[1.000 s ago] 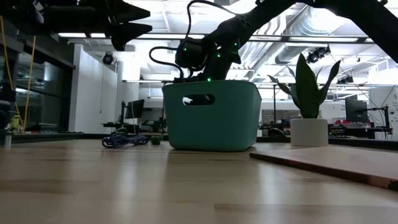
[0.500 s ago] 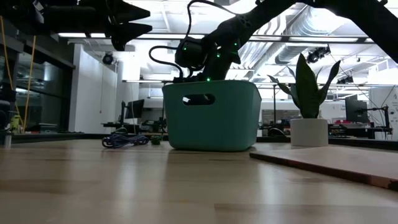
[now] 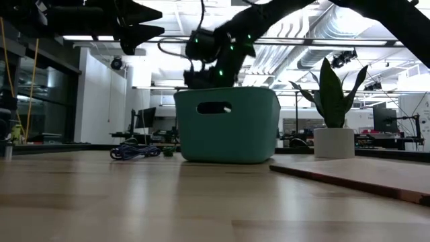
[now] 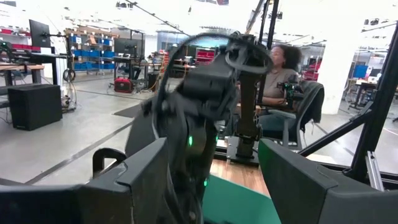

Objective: Pick and place USB-C Cables
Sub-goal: Put the purple charger cable into the green bin

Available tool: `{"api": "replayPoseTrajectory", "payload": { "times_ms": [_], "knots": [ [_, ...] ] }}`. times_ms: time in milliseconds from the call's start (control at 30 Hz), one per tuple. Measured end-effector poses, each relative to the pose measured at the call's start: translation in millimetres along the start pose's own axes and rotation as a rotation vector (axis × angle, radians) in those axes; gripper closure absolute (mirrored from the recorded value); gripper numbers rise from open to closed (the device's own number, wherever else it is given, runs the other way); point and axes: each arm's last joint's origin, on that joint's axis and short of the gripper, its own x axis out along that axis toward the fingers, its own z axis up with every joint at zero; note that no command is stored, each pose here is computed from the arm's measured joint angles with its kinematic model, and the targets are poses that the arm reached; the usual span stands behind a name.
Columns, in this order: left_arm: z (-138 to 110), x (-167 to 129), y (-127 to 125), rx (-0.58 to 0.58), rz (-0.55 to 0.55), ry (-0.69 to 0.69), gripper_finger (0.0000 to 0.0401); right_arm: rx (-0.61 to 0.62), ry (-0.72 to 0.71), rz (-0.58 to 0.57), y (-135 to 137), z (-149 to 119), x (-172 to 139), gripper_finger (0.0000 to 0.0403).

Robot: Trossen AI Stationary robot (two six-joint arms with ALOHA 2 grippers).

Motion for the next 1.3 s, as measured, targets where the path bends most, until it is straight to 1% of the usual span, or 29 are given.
{"api": "replayPoseTrajectory", "payload": {
  "times_ms": [267, 367, 533, 633, 767, 867, 967, 1167, 1300],
  "knots": [
    [1.6, -0.2, 0.1, 0.005, 0.004, -0.014, 0.0171, -0.06, -0.007, 0.002, 2.5, 26.7, -44.1, 0.0176],
    [-1.5, 0.3, 0.1, -0.002, 0.0, 0.013, 0.0171, -0.077, -0.017, 0.004, 2.0, 33.4, -58.9, 0.0176],
    [-2.5, -0.1, 0.2, -0.003, 0.001, 0.023, 0.0171, -0.097, 0.053, 0.003, 1.0, 28.6, -72.6, 0.0176],
    [-2.9, -0.1, 0.3, -0.004, 0.003, 0.027, 0.0171, -0.102, 0.056, -0.007, 0.9, 21.9, -90.3, 0.0176],
    [-2.8, -0.1, 0.3, -0.003, 0.004, 0.026, 0.0171, -0.09, 0.024, -0.019, 1.1, 3.9, -118.2, 0.0176],
    [-2.8, -0.1, 0.4, -0.003, 0.005, 0.026, 0.0171, -0.068, -0.106, -0.025, 1.5, -15.7, -142.8, 0.0176],
    [-2.7, -0.1, 0.5, -0.003, 0.007, 0.025, 0.0171, -0.044, -0.28, -0.028, 1.7, -42.9, -160.3, 0.0176],
    [-2.7, -0.1, 0.5, -0.003, 0.007, 0.024, 0.0171, -0.012, -0.665, -0.011, 2.8, -96.7, -183.5, 0.0176],
    [-2.6, -0.1, 0.5, -0.003, 0.007, 0.024, 0.0171, -0.021, -0.86, -0.012, 3.0, -121.7, -190.3, 0.0176]
  ]
}}
